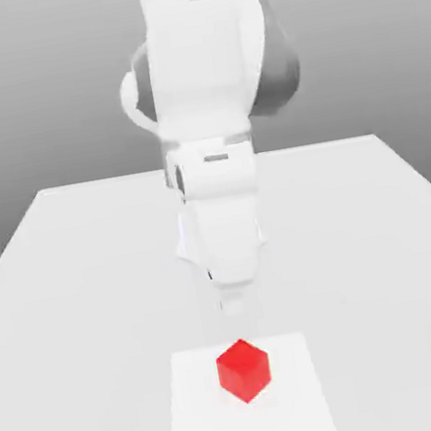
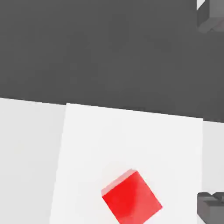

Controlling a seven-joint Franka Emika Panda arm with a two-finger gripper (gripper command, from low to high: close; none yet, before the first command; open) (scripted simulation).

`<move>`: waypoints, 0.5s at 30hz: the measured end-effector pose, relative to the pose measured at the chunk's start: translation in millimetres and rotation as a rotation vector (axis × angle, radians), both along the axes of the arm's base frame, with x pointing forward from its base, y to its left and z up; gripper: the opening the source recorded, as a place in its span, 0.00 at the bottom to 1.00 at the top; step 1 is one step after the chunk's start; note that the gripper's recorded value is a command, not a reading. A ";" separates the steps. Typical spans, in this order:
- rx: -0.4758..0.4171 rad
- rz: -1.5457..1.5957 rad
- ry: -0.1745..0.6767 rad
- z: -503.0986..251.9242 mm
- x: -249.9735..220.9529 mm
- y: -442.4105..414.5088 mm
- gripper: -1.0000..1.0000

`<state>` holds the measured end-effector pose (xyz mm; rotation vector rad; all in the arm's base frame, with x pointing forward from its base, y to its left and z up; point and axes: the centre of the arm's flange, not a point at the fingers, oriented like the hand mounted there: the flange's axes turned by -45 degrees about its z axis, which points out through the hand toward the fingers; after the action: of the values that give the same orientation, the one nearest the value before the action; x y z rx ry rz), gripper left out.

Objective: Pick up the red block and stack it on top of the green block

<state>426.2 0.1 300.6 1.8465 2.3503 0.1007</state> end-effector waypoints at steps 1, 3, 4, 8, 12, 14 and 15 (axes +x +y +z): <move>-0.004 0.043 0.016 -9.0 -3.0 0.0 0.50; -0.009 0.130 0.049 -26.6 -9.6 0.3 0.50; -0.010 0.173 0.065 -35.3 -13.1 0.5 0.50; -0.008 0.351 0.127 -68.3 -29.2 3.0 0.50; 0.018 0.467 0.163 -93.2 -40.4 5.5 0.50; 0.037 0.481 0.164 -100.8 -40.4 9.5 0.50; 0.046 0.483 0.164 -104.5 -40.3 10.4 0.50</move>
<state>385.9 10.5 196.1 1.3082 2.8839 0.0583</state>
